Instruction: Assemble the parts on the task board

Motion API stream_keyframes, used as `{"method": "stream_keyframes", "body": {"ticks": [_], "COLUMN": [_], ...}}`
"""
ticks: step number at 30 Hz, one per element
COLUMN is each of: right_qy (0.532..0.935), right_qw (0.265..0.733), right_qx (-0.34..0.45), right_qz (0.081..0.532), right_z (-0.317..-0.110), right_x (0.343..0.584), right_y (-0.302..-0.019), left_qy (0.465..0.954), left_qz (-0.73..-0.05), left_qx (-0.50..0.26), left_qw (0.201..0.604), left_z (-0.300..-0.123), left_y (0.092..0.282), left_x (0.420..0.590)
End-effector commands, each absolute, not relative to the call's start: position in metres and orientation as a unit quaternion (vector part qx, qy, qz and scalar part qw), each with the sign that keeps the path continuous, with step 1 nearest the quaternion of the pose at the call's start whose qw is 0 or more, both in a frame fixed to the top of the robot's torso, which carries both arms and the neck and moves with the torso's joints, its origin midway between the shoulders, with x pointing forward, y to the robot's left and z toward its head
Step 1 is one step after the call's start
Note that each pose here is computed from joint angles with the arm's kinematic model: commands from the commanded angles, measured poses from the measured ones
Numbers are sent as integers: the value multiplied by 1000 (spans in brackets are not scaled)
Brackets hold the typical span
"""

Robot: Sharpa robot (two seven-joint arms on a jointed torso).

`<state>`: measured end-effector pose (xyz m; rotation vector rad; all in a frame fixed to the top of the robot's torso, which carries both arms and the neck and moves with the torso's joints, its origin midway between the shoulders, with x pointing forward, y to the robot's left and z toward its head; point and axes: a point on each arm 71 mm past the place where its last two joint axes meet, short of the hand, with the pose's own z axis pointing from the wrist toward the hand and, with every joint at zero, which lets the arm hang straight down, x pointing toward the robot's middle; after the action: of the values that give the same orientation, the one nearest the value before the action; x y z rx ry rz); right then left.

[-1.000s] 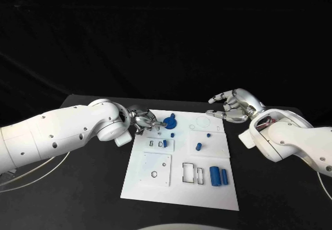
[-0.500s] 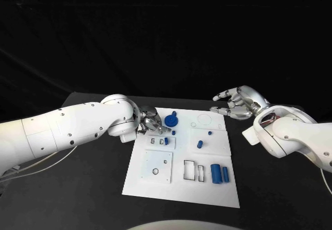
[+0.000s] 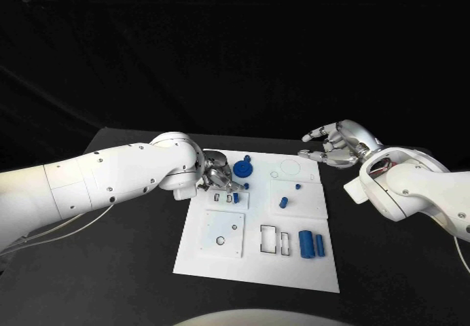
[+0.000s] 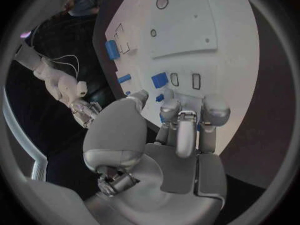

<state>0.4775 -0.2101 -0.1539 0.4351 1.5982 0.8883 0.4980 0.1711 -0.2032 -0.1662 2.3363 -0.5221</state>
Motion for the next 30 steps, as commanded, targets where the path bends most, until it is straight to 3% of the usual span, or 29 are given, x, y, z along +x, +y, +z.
{"method": "stream_keyframes", "body": {"ticks": [1,30], "right_qy": [692,698], "right_qw": [587,588], "right_qx": [179,161], "right_qz": [380,376], "right_z": [-155,-157], "right_x": [478,479], "right_y": [-209,-205], "left_qy": [917,926], "left_qz": [-194,-189], "left_qx": [-43,-24], "left_qw": [346,326], "left_z": [-205,-208], "left_y": [169,163], "left_x": [496,495]}}
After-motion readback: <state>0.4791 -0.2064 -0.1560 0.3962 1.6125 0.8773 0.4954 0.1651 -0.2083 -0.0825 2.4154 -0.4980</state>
